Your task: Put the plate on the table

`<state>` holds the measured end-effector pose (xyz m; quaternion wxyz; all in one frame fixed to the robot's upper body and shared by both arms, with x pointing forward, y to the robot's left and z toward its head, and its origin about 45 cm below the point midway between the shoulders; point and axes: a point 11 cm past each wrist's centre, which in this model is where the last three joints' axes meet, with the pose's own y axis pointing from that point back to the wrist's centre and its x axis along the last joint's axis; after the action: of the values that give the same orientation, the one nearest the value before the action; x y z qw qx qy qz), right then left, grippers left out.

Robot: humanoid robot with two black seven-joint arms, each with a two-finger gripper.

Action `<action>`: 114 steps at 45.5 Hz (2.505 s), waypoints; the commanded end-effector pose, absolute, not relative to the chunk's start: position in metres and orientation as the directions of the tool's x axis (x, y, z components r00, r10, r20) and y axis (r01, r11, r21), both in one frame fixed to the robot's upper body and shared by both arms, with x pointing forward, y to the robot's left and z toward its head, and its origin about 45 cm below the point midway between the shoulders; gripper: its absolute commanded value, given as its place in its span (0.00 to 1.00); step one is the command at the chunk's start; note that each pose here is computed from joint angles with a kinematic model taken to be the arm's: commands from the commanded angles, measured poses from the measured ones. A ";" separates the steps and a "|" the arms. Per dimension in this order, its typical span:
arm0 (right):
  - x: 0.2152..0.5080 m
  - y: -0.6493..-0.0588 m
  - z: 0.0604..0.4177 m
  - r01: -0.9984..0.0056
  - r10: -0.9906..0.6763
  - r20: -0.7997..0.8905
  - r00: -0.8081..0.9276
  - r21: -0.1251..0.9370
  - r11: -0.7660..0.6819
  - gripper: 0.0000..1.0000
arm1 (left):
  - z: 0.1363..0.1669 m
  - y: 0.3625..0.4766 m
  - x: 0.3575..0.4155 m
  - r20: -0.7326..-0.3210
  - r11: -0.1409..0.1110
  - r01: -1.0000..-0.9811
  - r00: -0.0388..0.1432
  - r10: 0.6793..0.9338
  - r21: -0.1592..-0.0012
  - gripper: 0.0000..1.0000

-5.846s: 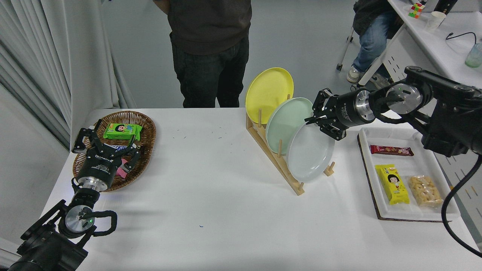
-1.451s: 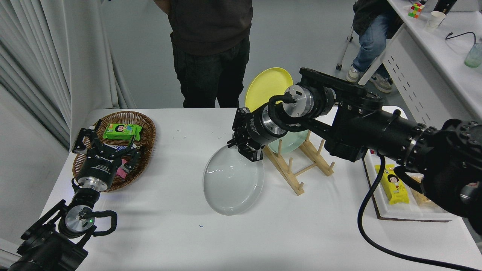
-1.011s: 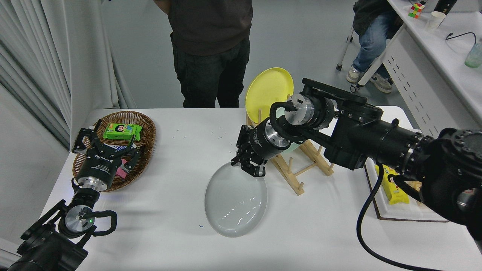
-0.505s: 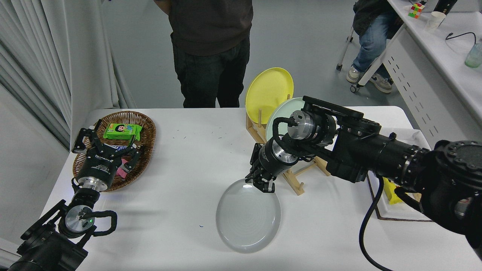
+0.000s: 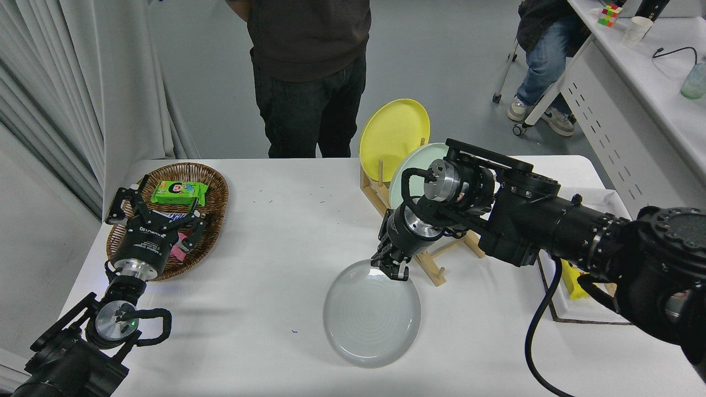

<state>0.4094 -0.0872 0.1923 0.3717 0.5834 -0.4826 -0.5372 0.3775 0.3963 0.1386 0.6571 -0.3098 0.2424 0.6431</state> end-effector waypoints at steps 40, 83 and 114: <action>0.410 -0.094 0.179 -0.150 -0.938 -0.331 -0.102 0.937 -0.315 0.00 | 0.1384 0.396 0.3775 -0.717 -0.018 -0.995 0.056 0.695 -0.095 0.98; 0.410 -0.100 0.173 -0.152 -0.941 -0.320 -0.112 0.941 -0.302 0.00 | 0.1384 0.396 0.3775 -0.717 -0.018 -0.995 0.056 0.695 -0.095 0.98; 0.412 -0.103 0.173 -0.170 -0.952 -0.294 -0.091 0.946 -0.276 0.04 | 0.1384 0.396 0.3775 -0.716 -0.017 -0.995 0.056 0.696 -0.095 0.98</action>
<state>0.4121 -0.1033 0.1728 0.3526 0.5745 -0.4876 -0.5549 0.3776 0.3962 0.1386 0.6572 -0.3097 0.2424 0.6430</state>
